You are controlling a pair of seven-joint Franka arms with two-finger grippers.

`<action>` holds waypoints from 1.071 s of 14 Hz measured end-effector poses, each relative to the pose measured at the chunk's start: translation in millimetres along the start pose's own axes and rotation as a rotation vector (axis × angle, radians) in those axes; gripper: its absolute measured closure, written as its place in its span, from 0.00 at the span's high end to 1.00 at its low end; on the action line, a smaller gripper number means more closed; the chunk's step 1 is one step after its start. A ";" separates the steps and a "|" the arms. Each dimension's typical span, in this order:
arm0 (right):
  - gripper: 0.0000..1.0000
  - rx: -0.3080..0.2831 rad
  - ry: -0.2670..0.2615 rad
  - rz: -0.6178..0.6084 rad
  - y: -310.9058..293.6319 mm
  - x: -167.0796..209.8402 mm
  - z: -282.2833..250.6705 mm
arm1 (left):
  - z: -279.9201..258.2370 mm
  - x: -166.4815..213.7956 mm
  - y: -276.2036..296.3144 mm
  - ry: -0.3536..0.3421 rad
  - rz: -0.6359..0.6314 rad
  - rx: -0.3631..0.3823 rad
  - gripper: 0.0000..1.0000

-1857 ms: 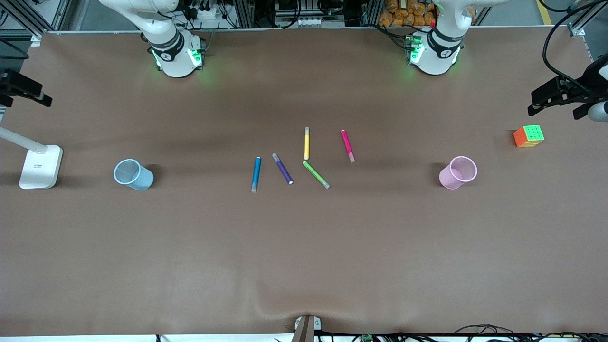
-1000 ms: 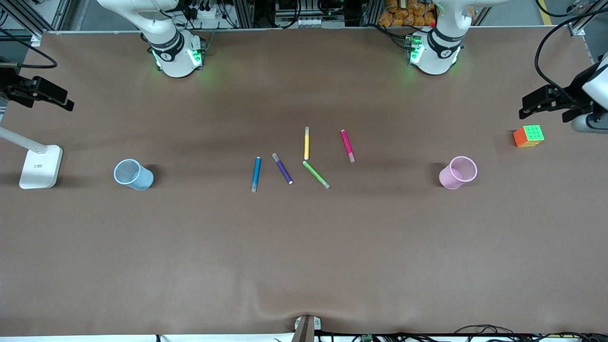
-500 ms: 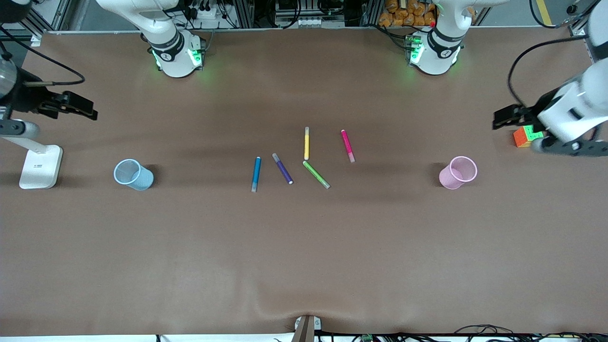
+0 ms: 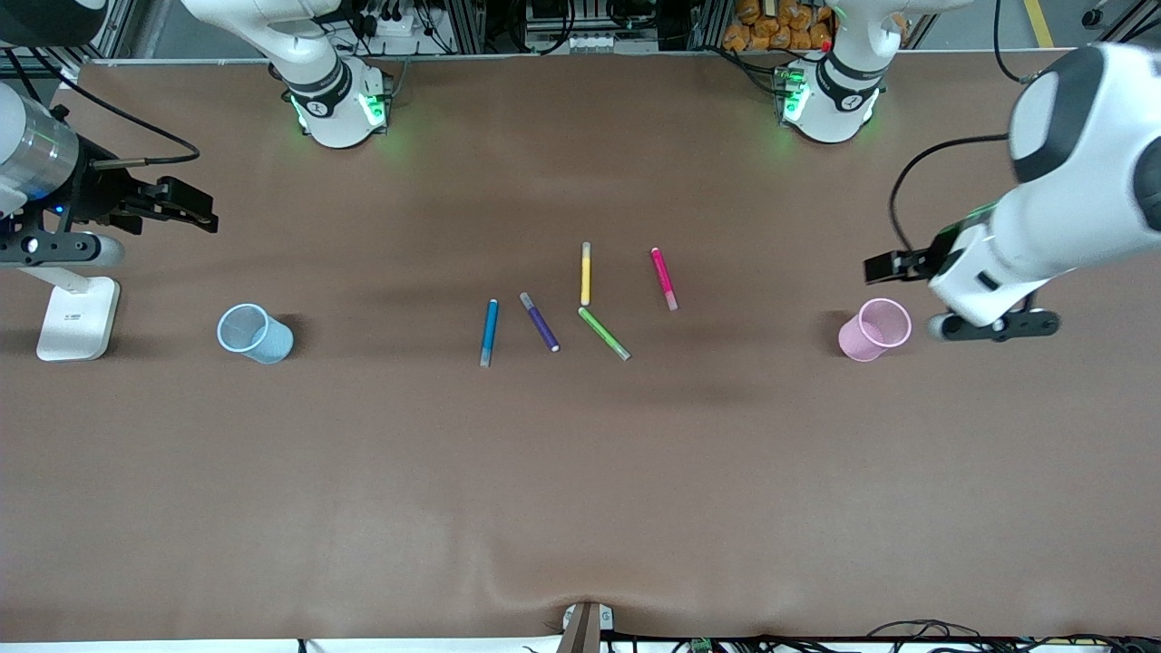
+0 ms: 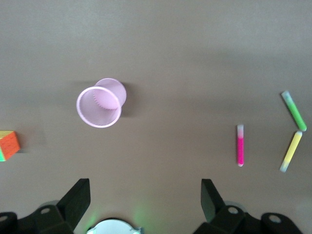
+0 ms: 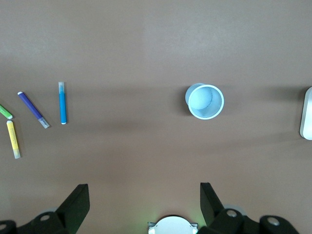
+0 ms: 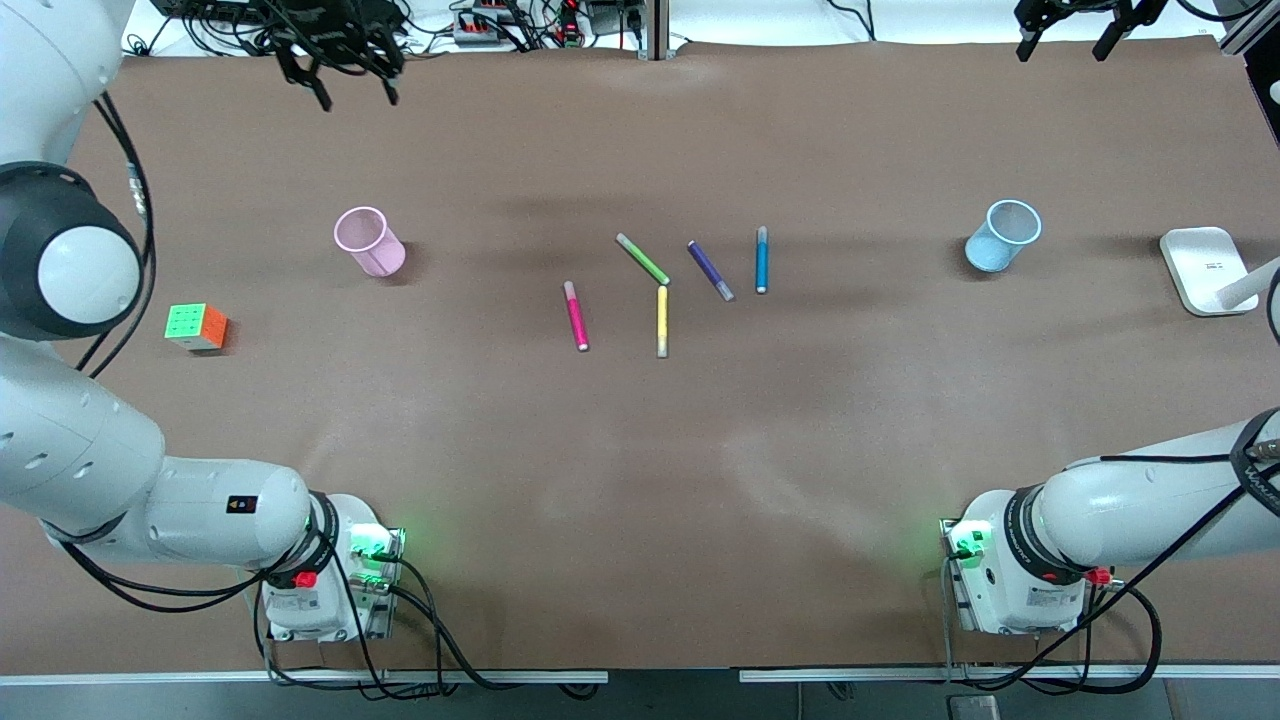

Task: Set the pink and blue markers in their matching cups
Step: 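Move the left gripper toward the pink marker while the right gripper reaches the blue marker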

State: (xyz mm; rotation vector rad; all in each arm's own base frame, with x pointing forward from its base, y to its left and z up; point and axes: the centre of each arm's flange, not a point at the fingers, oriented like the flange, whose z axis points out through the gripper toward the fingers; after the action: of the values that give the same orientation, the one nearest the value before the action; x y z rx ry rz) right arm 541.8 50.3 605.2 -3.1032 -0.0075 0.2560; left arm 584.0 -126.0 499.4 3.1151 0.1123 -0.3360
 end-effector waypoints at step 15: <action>1.00 -0.035 -0.087 -0.093 -63.1 50.1 78.5 | 167.3 -19.5 155.9 0.059 -0.171 -0.044 1.00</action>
State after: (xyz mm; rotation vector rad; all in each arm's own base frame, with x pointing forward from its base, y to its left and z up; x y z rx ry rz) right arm 578.1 115.9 521.4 -3.1121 -0.1599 0.3917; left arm 540.6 -285.2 340.0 3.0792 0.3826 -0.2395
